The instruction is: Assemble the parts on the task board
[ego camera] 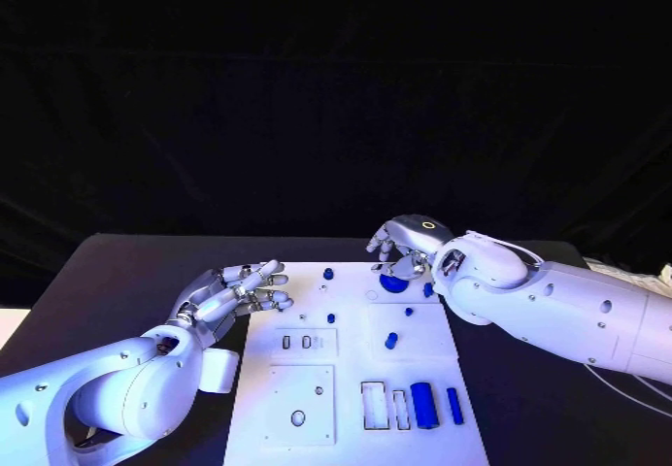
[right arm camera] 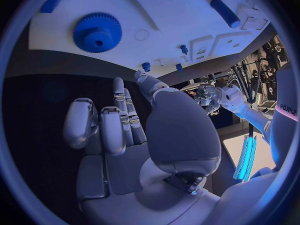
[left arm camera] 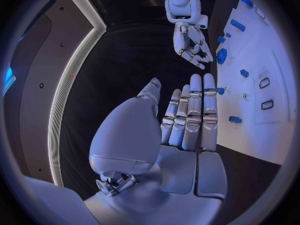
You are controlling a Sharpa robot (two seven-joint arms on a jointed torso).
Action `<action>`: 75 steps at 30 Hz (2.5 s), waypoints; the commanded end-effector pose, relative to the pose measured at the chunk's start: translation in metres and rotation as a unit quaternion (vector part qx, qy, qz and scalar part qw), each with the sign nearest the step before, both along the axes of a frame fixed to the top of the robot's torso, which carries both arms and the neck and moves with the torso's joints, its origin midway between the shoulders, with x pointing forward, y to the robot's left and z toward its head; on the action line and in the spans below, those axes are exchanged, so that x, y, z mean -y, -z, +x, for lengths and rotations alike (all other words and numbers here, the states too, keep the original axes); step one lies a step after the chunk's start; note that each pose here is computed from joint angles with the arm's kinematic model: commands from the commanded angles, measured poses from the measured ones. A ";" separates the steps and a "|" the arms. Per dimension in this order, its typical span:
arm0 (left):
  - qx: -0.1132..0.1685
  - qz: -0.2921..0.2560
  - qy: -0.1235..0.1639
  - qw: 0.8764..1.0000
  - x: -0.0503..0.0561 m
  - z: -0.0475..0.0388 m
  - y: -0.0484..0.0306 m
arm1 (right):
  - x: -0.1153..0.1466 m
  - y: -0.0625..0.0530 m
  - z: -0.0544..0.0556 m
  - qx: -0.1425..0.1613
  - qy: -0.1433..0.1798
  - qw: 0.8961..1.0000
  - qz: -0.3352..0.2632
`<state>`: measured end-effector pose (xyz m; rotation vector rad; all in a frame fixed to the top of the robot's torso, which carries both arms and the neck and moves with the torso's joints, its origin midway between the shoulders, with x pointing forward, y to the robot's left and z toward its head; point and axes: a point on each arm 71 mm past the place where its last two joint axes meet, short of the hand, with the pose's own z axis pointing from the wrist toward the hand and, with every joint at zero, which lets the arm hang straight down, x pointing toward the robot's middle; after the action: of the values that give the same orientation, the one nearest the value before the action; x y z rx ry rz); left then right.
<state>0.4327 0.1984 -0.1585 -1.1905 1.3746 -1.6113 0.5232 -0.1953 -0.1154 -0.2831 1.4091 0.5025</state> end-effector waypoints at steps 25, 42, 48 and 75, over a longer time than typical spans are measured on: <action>0.001 -0.007 0.009 1.000 0.002 0.0014 -0.0005 | 0.041 0.018 0.010 -0.135 0.106 0.984 -0.041; 0.001 -0.006 0.008 1.000 0.001 0.0021 -0.0001 | 0.030 0.024 0.011 -0.129 0.087 0.987 -0.038; 0.000 -0.006 0.009 1.000 0.001 0.0022 -0.0001 | 0.029 0.024 0.012 -0.130 0.084 0.987 -0.039; -0.002 -0.005 0.009 1.000 0.001 0.0019 0.0002 | 0.022 0.035 0.010 -0.122 0.077 0.985 -0.095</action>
<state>0.4353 0.2000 -0.1602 -1.1993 1.3793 -1.6049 0.5355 -0.2181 -0.1405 -0.2149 1.6735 0.3262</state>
